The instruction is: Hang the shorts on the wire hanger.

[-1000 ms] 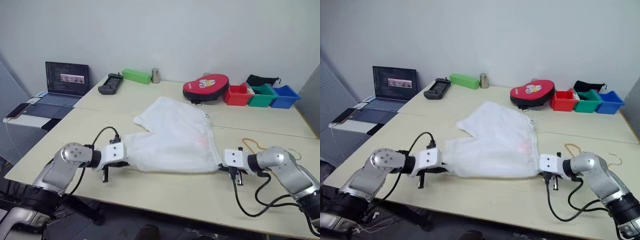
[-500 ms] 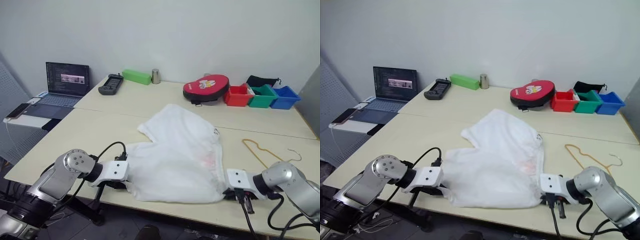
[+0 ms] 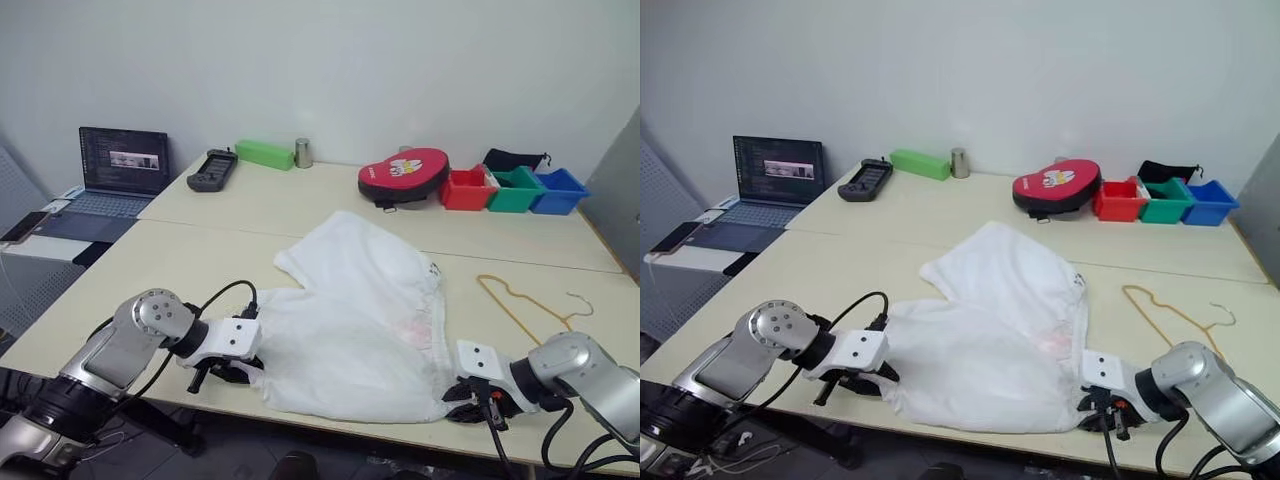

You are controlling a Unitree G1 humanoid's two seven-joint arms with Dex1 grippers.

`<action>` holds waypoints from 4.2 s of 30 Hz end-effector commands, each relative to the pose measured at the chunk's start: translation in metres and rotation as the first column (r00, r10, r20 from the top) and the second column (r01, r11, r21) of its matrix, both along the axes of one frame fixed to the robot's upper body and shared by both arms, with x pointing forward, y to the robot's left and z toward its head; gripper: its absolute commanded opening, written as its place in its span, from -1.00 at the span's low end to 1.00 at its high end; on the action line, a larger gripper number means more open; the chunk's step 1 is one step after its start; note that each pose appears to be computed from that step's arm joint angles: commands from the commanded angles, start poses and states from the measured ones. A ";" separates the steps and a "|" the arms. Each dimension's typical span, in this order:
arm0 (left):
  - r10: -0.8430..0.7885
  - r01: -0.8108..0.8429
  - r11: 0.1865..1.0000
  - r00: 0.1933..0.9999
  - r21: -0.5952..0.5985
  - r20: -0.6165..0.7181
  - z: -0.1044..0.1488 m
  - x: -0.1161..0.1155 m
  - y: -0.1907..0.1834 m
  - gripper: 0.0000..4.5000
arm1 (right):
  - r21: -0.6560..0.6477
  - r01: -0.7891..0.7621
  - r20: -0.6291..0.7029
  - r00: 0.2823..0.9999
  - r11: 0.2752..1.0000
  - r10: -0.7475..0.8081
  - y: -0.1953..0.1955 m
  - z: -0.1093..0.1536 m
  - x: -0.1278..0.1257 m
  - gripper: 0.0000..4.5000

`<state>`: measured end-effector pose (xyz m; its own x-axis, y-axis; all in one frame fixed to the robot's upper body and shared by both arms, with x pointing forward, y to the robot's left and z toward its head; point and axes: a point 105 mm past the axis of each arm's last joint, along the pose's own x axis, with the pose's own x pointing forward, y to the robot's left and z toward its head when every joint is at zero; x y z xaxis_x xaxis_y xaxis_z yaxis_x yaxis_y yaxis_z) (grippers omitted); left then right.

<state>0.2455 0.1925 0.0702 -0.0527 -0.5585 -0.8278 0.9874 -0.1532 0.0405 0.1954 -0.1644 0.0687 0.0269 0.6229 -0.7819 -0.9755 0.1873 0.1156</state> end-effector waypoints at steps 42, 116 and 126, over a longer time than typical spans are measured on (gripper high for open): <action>0.194 -0.114 0.708 0.980 -0.696 0.037 0.078 0.049 -0.192 0.70 | -0.133 0.880 0.197 0.475 0.457 -0.857 -0.221 -0.016 0.066 0.90; 0.201 -0.223 0.845 0.975 -0.486 -0.099 0.130 0.144 -0.076 0.98 | -0.486 0.028 0.772 -0.455 0.873 0.444 -0.007 0.166 0.136 -1.00; 0.175 -0.196 0.842 0.980 -0.503 -0.089 0.133 0.143 -0.086 0.30 | -0.501 0.012 0.780 -0.426 0.865 0.458 -0.008 0.153 0.135 -1.00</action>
